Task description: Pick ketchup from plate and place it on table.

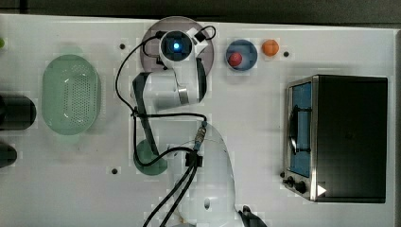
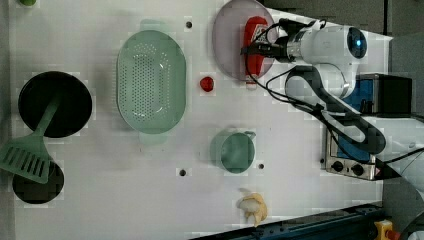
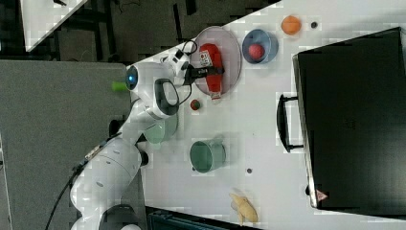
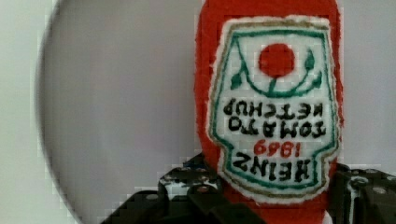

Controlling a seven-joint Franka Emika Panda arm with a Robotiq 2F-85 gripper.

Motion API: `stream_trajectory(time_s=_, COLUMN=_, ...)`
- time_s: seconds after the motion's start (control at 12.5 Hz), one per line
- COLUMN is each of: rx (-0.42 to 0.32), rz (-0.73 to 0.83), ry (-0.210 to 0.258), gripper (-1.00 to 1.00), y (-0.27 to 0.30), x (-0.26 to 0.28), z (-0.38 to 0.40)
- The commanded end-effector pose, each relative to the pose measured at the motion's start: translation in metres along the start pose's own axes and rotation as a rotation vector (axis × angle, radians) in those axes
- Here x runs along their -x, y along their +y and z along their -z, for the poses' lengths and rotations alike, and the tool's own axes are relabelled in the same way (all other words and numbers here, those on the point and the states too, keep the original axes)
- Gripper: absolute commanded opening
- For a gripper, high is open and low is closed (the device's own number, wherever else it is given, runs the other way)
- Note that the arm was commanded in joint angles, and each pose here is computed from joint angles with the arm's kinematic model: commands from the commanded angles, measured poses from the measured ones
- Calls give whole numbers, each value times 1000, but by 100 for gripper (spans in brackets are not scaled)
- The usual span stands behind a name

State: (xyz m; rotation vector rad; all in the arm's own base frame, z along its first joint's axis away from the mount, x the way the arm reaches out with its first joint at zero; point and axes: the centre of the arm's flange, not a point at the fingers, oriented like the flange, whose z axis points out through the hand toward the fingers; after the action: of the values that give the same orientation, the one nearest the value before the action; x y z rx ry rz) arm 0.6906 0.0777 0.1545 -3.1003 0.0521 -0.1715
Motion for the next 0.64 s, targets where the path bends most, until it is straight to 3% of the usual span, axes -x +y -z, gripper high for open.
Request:
stream_trajectory(time_s=0.08, rx=-4, rz=-8, ry=116, gripper=21, y=-2, x=-43, z=94)
stream_trajectory(time_s=0.24, rx=8, rz=-41, ry=87, gripper=21, y=7, x=-50, z=138)
stream_trajectory(time_s=0.48, rx=-61, rz=-161, ry=4, gripper=21, y=32, x=-44, z=194)
stream_trajectory(time_s=0.64, rx=-58, rz=-197, ry=-25, gripper=21, y=52, x=-31, z=222)
